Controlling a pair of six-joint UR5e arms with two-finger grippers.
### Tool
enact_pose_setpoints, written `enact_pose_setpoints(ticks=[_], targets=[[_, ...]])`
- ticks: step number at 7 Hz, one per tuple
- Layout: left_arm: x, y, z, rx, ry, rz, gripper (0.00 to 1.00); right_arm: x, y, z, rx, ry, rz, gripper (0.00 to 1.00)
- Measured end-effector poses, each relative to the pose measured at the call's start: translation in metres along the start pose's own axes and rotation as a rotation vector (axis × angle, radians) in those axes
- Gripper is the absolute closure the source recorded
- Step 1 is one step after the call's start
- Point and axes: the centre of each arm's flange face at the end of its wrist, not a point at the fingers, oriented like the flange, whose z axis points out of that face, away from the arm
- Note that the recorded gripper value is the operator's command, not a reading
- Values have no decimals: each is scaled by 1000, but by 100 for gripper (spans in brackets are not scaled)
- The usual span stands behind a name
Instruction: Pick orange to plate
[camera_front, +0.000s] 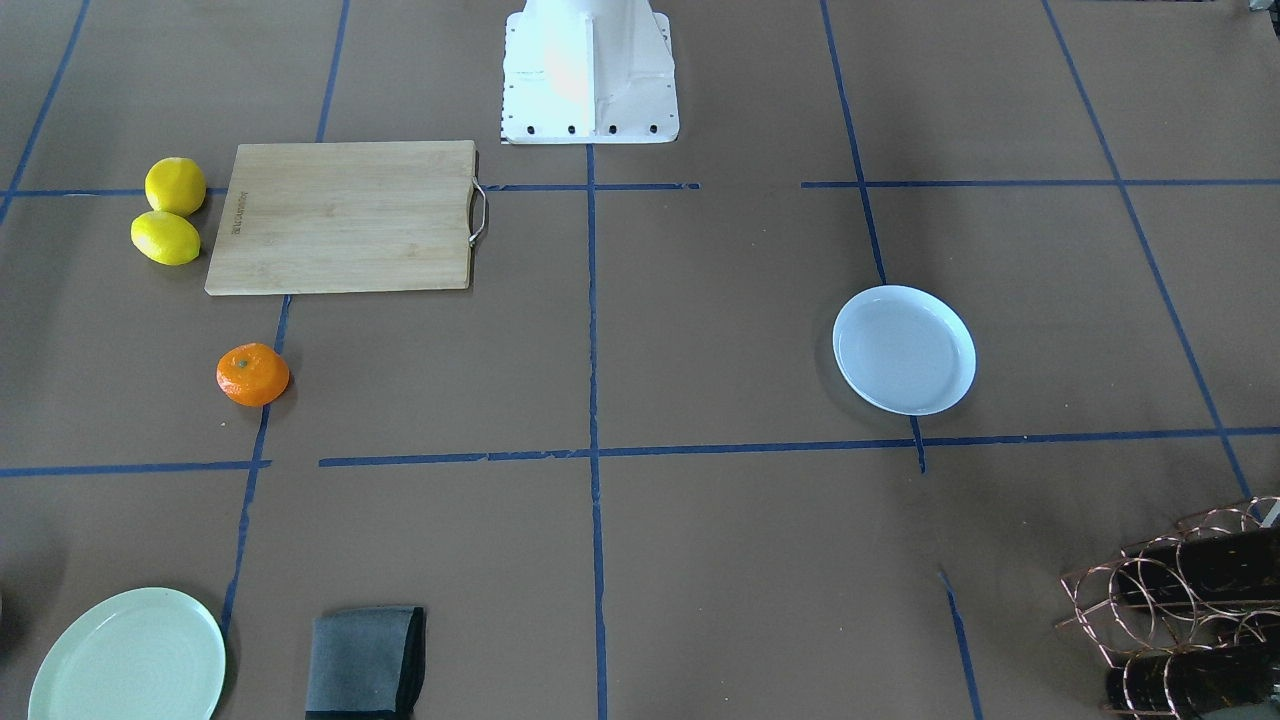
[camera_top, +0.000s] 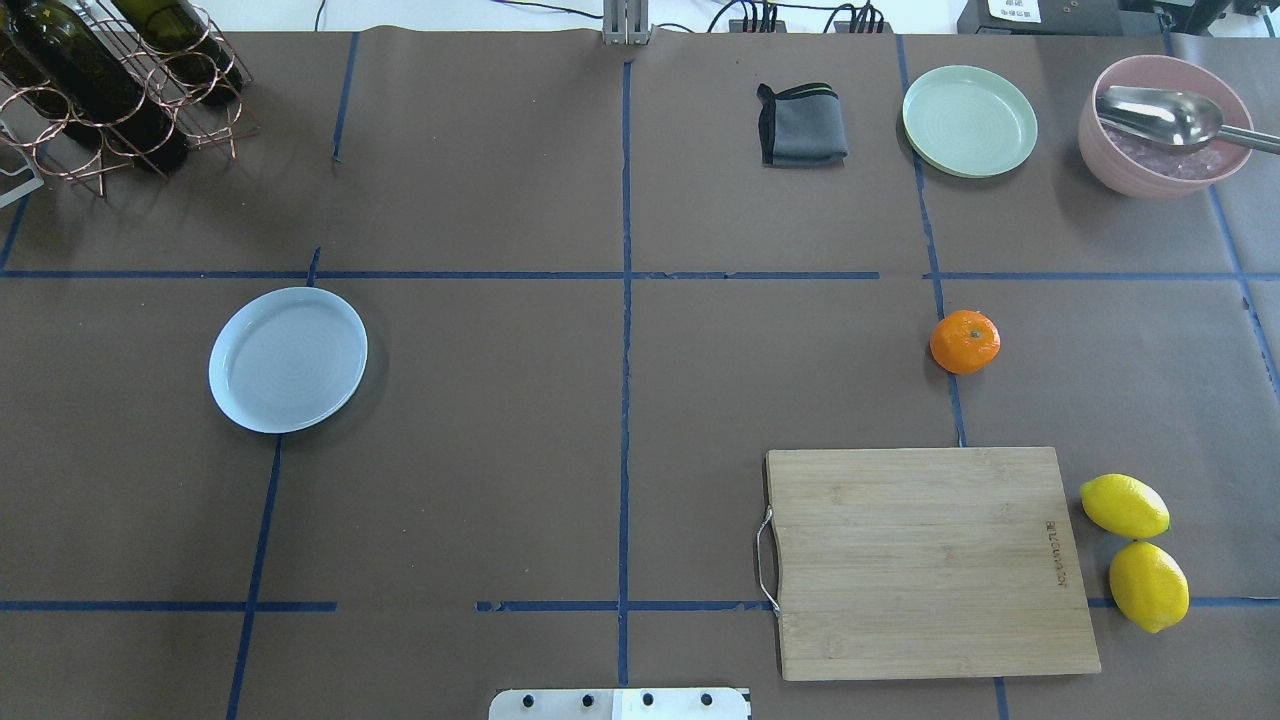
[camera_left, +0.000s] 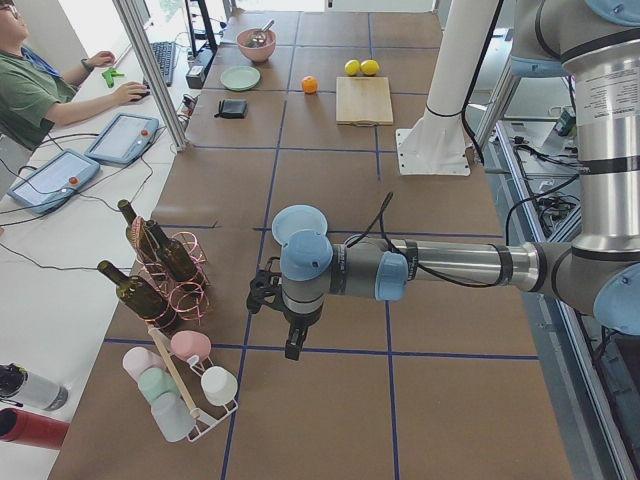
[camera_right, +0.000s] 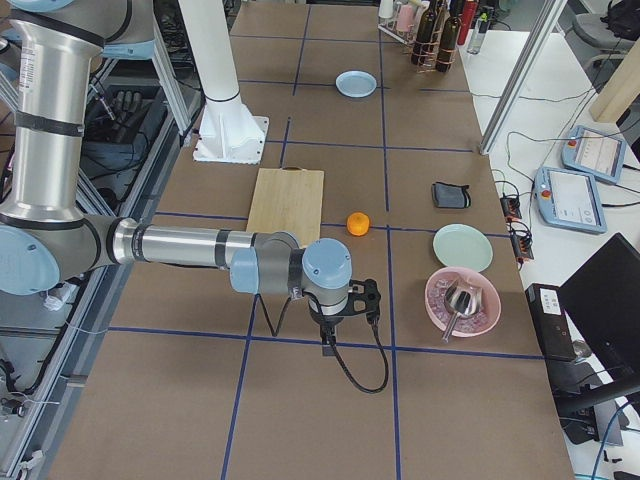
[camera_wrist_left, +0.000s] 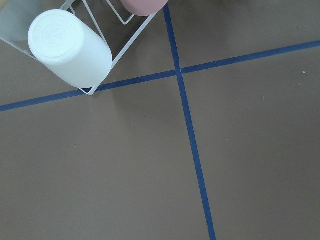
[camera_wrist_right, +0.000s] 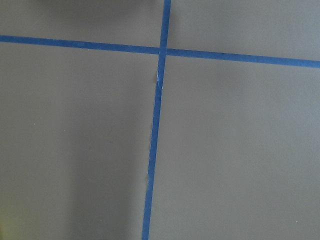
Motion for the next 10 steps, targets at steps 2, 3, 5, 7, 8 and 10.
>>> enact_pose_setpoints(ticks=[2, 3, 5, 7, 8, 10], targets=[[1, -1, -2, 5, -1, 2, 0, 0, 0, 0, -1, 0, -1, 0], [2, -2, -4, 7, -10, 10, 0, 0, 0, 0, -1, 0, -2, 0], [2, -14, -13, 69, -133, 92, 0, -2, -2, -1, 27, -4, -29, 0], [14, -34, -31, 229, -196, 203, 0, -7, -8, -5, 78, -4, -80, 0], [26, -47, -41, 344, -209, 302, 0, -9, -9, -5, 91, -3, -93, 0], [61, -72, -39, 509, -175, 475, 0, -10, -10, -5, 96, -4, -101, 0]])
